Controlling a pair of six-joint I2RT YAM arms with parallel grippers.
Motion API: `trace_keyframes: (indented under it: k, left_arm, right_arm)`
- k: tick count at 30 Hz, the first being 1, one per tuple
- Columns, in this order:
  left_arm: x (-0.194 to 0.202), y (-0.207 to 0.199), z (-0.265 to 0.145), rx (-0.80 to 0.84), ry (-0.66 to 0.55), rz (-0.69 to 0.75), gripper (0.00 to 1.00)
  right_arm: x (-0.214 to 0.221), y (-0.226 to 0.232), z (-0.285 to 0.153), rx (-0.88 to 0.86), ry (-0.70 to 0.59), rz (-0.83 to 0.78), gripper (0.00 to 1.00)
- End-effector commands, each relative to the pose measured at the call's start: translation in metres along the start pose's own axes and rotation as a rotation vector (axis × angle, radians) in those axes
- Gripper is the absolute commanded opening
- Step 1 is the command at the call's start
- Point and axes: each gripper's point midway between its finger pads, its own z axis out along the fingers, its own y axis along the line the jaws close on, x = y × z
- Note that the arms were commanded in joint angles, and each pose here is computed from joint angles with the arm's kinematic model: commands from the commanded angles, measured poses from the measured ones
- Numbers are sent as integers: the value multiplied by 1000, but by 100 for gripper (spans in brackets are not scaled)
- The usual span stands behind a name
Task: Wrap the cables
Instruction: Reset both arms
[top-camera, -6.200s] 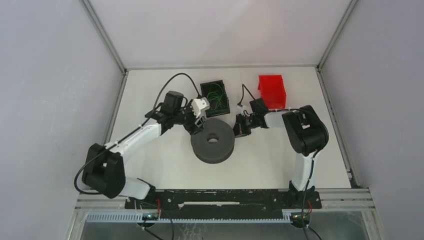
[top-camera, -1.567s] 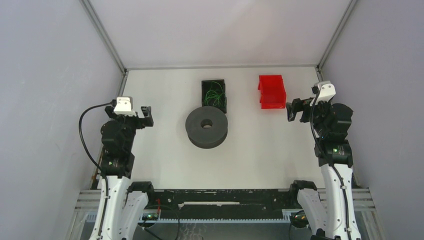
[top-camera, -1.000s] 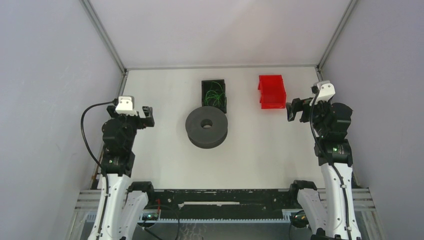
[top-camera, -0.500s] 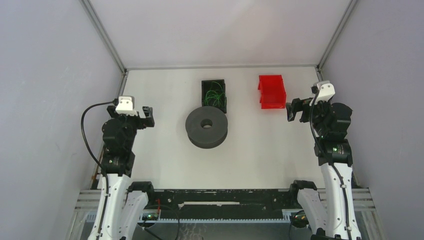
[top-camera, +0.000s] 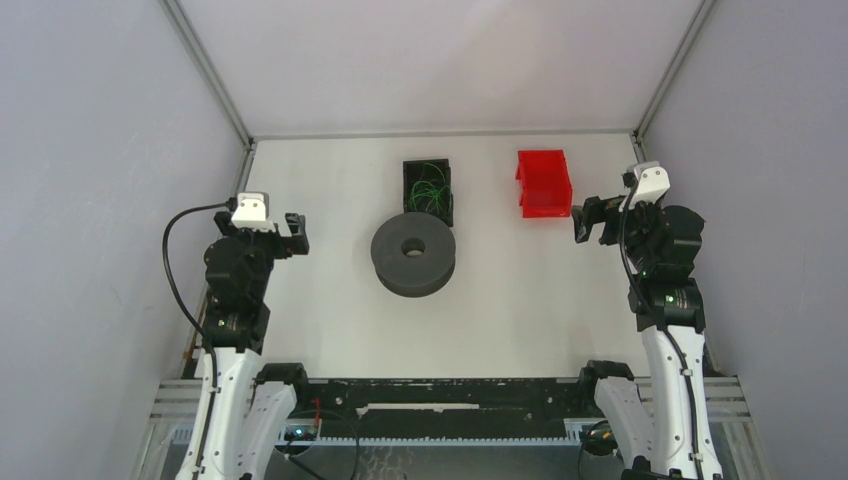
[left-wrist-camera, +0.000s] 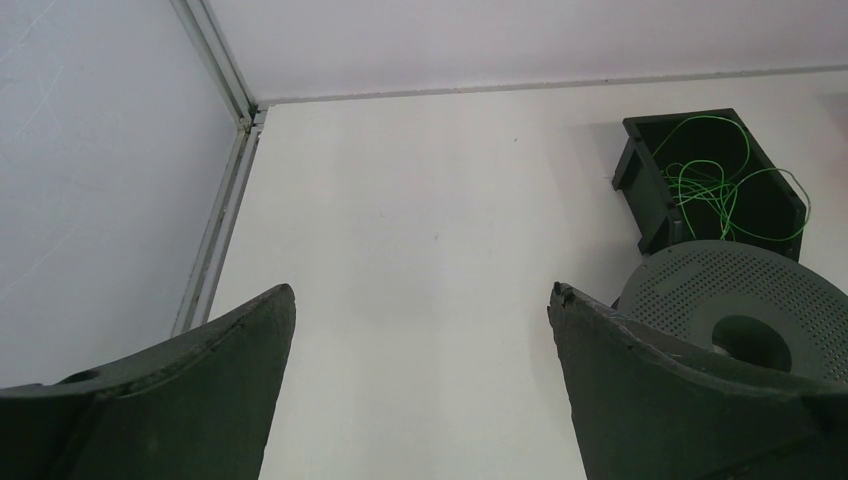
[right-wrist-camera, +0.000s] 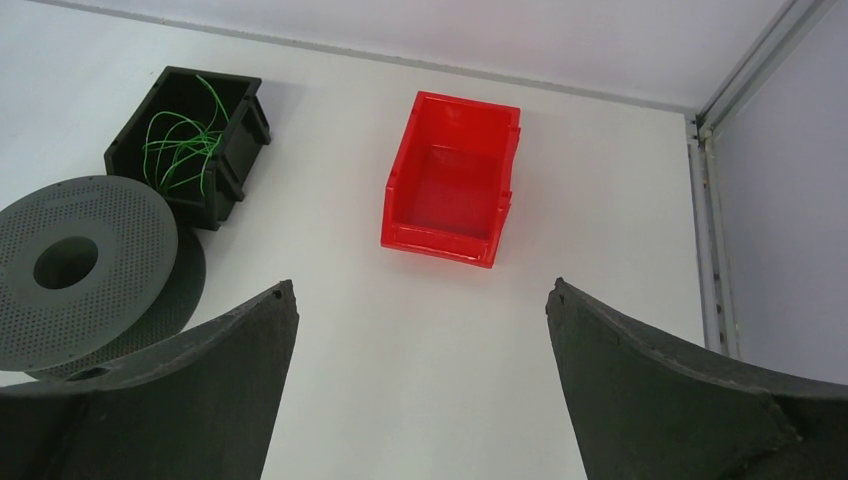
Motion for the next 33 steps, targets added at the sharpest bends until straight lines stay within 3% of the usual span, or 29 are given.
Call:
trace_keyframes:
  k: [1,33]
  left_arm:
    - [-41,2,-5,-2,-93,3,100]
    - [-43,5,-7,-16,-99,7,100]
  right_arm:
    - [-7,-4,1,15,-29,-16,100]
    - [-9,-4,-1,18,-36,-13,100]
